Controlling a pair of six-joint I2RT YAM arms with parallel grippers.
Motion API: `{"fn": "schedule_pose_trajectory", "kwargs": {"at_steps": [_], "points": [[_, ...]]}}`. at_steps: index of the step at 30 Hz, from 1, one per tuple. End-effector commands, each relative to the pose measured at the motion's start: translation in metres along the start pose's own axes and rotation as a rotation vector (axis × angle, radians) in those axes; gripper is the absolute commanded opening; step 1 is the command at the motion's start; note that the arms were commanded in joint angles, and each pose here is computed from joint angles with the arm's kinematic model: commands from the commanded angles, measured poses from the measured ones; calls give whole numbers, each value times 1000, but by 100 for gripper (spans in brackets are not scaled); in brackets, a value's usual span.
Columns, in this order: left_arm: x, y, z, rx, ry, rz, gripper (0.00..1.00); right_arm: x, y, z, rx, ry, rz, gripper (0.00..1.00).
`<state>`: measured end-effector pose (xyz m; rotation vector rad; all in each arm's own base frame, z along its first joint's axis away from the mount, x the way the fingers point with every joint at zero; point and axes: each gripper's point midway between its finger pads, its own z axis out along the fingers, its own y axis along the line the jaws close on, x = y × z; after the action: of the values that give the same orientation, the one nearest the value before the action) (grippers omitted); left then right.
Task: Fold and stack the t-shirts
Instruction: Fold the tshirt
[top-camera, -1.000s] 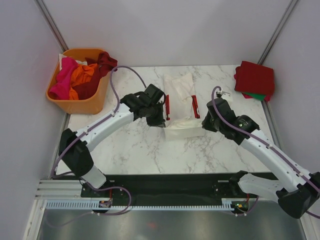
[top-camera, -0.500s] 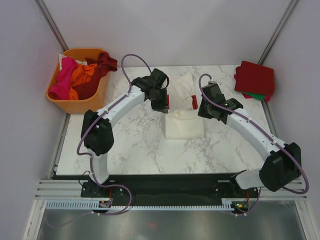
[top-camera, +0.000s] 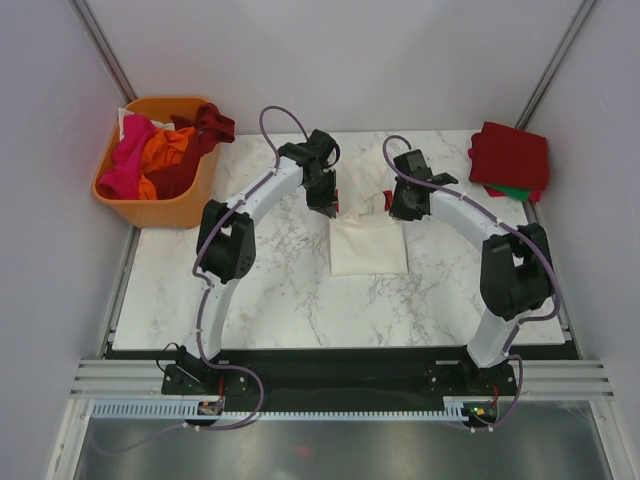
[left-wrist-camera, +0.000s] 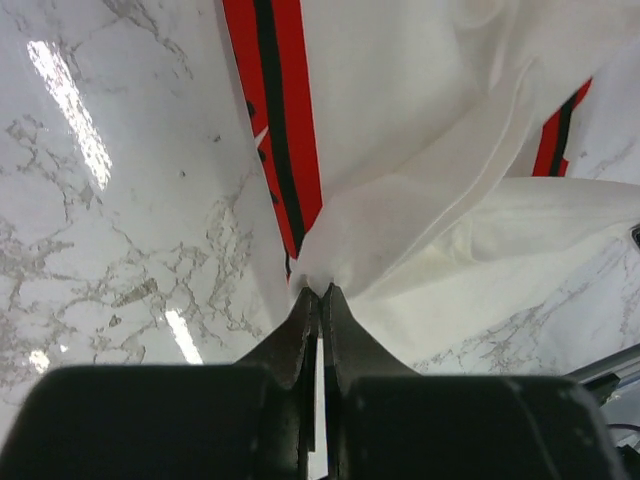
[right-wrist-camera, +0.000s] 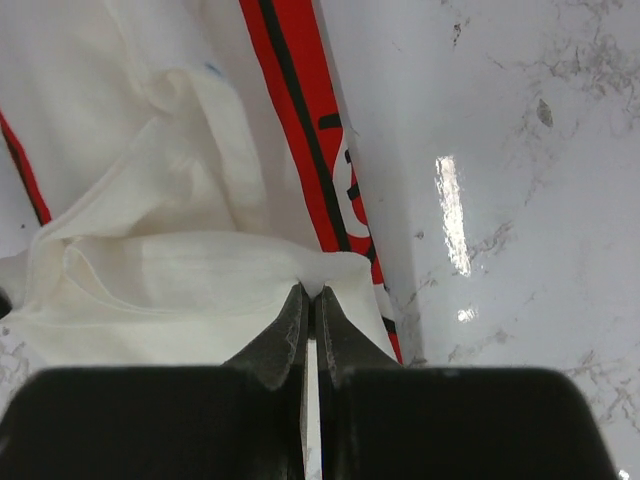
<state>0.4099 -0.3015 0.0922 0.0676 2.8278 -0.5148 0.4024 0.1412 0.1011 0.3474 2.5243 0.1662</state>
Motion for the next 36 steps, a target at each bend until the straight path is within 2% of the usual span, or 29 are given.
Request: {"fn": "schedule_pose_trajectory", "kwargs": {"at_steps": [1, 3, 5, 6, 8, 9, 11, 12, 14, 15, 17, 19, 20, 22, 23, 24, 26, 27, 28, 29, 30, 31, 36], "points": [[-12, 4, 5, 35, 18, 27, 3, -20, 6, 13, -17, -39, 8, 0], [-16, 10, 16, 33, 26, 16, 3, -21, 3, 26, -2, -26, 6, 0], [-23, 15, 21, 36, 23, 13, 6, -28, 0, 39, 10, -18, 17, 4], [-30, 16, 25, 47, 16, 19, 13, -32, 1, 45, 14, -19, 21, 12], [-41, 18, 26, 57, -5, 10, 22, -42, -1, 50, 20, -32, 30, 38], [-52, 12, 21, 101, -23, 4, 35, -49, -6, 51, 36, -38, 36, 58], [-62, 9, 30, 145, -27, -4, 48, -70, -5, 51, 57, -75, 44, 76], [-82, 0, 15, 196, -81, -1, 59, -79, -12, 49, 86, -86, 48, 87], [-104, -6, 0, 253, -139, -17, 67, -99, -11, 40, 92, -111, 53, 91], [-115, 0, -10, 265, -167, -42, 91, -105, -10, 36, 93, -121, 46, 93], [-133, 0, -43, 283, -247, -68, 92, -119, -8, 12, 79, -165, 46, 93], [-137, 13, -61, 251, -281, -84, 89, -131, 2, -21, 3, -222, 37, 92], [-134, 12, -79, 244, -300, -76, 88, -121, 2, -22, -21, -214, 28, 91], [-124, 9, -89, 236, -300, -54, 78, -98, 11, -37, -133, -182, 12, 83], [-108, 12, -82, 219, -260, -56, 74, -94, 20, -41, -196, -187, 8, 79], [-99, 1, -94, 225, -269, -26, 64, -85, 23, -42, -234, -166, 5, 64], [-80, -5, -92, 216, -241, 5, 48, -52, 34, -39, -319, -71, -12, 33], [-60, -14, -88, 212, -211, 29, 29, -41, 35, -34, -331, -37, -19, 10], [-50, -18, -84, 206, -196, 43, 21, -23, 34, -25, -331, 14, -26, 1], [-33, -17, -71, 188, -154, 48, 17, -12, 36, -21, -333, 41, -39, 0], [-20, -29, -66, 187, -142, 82, 6, -5, 35, -16, -323, 55, -53, 0], [-14, -34, -61, 185, -136, 96, 4, 8, 30, -7, -301, 89, -56, 0], [20, -43, -9, 131, -32, 112, 2, 29, 24, 18, -270, 154, -66, 0]]}}
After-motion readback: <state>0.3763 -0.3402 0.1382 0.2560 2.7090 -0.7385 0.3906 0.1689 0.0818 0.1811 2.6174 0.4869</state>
